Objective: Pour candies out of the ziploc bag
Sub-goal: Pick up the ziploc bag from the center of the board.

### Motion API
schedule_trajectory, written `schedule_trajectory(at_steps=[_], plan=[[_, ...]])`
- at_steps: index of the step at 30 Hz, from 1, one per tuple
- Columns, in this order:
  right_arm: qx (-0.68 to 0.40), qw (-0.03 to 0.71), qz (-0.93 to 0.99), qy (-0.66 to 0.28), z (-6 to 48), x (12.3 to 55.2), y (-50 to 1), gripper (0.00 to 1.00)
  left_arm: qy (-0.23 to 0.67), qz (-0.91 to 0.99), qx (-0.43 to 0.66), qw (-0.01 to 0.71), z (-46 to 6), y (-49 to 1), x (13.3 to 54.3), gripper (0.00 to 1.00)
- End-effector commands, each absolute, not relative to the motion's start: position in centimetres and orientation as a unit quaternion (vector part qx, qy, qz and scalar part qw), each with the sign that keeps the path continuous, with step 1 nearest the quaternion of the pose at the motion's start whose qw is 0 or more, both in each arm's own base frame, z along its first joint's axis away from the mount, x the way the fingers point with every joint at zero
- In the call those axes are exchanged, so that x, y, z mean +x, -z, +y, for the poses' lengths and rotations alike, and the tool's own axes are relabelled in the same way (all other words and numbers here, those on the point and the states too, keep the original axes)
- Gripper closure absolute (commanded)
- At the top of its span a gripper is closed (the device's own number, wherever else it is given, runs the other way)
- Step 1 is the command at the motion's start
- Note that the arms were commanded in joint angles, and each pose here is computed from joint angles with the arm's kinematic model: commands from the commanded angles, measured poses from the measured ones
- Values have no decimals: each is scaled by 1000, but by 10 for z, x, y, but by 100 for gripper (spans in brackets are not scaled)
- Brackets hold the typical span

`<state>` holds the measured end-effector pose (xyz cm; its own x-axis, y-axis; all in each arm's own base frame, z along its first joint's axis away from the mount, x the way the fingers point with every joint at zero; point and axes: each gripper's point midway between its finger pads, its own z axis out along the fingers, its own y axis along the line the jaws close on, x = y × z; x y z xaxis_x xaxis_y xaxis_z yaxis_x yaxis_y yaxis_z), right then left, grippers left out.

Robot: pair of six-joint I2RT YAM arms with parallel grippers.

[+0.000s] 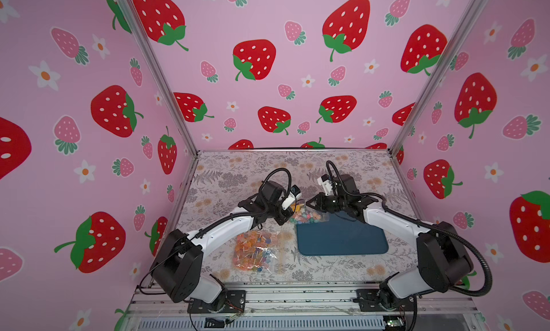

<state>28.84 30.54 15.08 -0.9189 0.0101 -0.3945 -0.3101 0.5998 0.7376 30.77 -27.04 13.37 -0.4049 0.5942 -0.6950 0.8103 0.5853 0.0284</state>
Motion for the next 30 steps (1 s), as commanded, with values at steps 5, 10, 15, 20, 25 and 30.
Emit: schedule_trajectory(at_steps=[5,10,15,20,25,30], plan=[[-90,210,872,-433,300,296,-164,100,179,802,423,383,-281,-159,314,99],[-91,211,872,-433,301,300,-165,100,159,795,442,384,-264,-168,296,92],[-90,210,872,-433,302,303,-164,100,151,795,454,372,-249,-177,277,0],[-93,210,870,-436,304,306,-166,100,155,802,470,334,-244,-174,258,0],[-93,213,868,-438,304,309,-169,100,99,776,541,310,-239,-159,234,0],[-94,214,866,-442,306,310,-172,100,43,768,568,293,-228,-137,238,4]])
